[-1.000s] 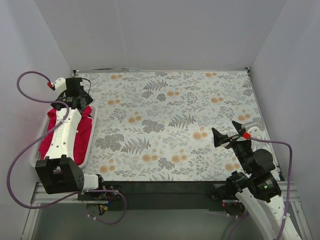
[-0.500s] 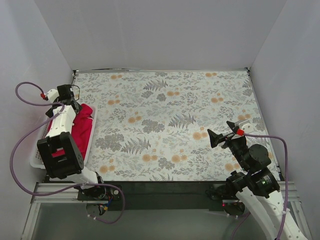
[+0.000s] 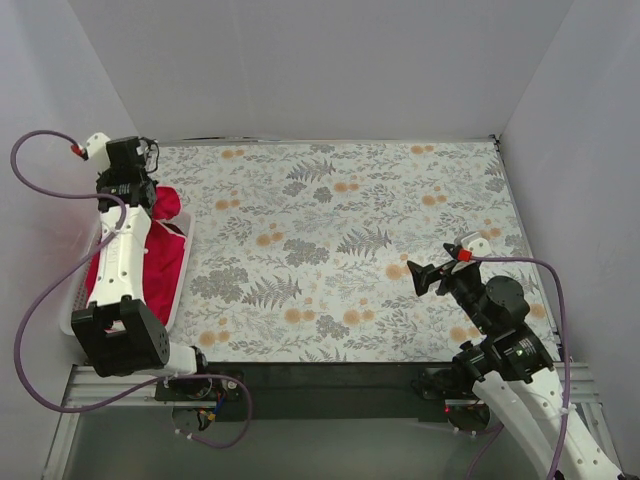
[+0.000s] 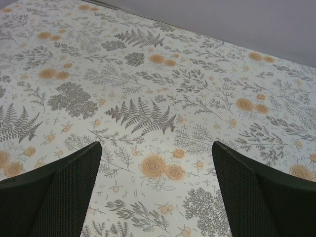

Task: Fold and stack the t-shirts
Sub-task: Grab the tshirt from the pile, then move the tshirt to the center of the board

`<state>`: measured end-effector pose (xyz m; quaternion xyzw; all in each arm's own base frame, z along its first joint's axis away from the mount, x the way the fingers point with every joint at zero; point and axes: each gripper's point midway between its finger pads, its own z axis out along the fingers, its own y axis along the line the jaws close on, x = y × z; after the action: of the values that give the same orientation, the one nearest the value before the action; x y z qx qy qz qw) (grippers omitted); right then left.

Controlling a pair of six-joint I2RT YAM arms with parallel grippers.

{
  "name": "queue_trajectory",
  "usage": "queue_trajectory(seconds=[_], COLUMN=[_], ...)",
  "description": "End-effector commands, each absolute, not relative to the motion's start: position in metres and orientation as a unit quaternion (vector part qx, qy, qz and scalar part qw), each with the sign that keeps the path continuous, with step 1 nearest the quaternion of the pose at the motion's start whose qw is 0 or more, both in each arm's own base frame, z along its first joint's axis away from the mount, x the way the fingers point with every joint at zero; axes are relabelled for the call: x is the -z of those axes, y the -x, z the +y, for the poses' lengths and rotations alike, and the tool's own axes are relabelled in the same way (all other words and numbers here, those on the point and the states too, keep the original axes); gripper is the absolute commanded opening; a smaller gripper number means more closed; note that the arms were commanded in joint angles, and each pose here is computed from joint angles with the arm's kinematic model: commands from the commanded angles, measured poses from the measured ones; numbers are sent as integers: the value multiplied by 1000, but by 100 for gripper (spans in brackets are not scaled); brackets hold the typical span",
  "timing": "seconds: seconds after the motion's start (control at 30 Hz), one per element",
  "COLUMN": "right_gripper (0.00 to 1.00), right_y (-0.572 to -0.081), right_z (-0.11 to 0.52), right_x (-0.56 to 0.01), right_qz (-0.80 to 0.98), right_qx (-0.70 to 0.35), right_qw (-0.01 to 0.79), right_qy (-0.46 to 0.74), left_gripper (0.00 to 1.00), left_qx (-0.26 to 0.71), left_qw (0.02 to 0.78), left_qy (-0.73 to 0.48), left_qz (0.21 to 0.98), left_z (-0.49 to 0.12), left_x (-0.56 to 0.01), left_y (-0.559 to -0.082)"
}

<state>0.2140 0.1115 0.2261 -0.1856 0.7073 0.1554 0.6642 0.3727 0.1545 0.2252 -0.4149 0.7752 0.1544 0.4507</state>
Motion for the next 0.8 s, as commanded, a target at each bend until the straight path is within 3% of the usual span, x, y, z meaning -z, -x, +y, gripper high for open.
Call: queue_trajectory(seconds=[0.0, 0.23, 0.4, 0.53, 0.67, 0.7, 0.77], right_gripper=[98, 98, 99, 98, 98, 98, 98], right_y=[-214, -214, -213, -214, -214, -215, -216], right_z=[113, 112, 109, 104, 99, 97, 91], right_x=[-230, -230, -234, -238, -246, -245, -248], right_qz=[706, 708, 705, 703, 703, 708, 717], right_qx=[-155, -151, -147, -139, -136, -134, -131], right_qw=[664, 663, 668, 676, 680, 677, 673], right_qy=[192, 190, 187, 174, 157, 149, 125], left_gripper=[0, 0, 0, 0, 29, 48, 61], left_qx=[-100, 31, 91, 145, 170, 177, 196], left_qw=[551, 624, 673, 673, 637, 617, 594], left_qy=[363, 221, 146, 87, 58, 43, 34], left_qz=[745, 749, 719, 720, 750, 765, 779], left_z=[112, -42, -135, -221, -273, -291, -308], left_x=[-320, -408, -481, -484, -433, -408, -388], left_y=[-389, -427, -428, -423, -440, -449, -453])
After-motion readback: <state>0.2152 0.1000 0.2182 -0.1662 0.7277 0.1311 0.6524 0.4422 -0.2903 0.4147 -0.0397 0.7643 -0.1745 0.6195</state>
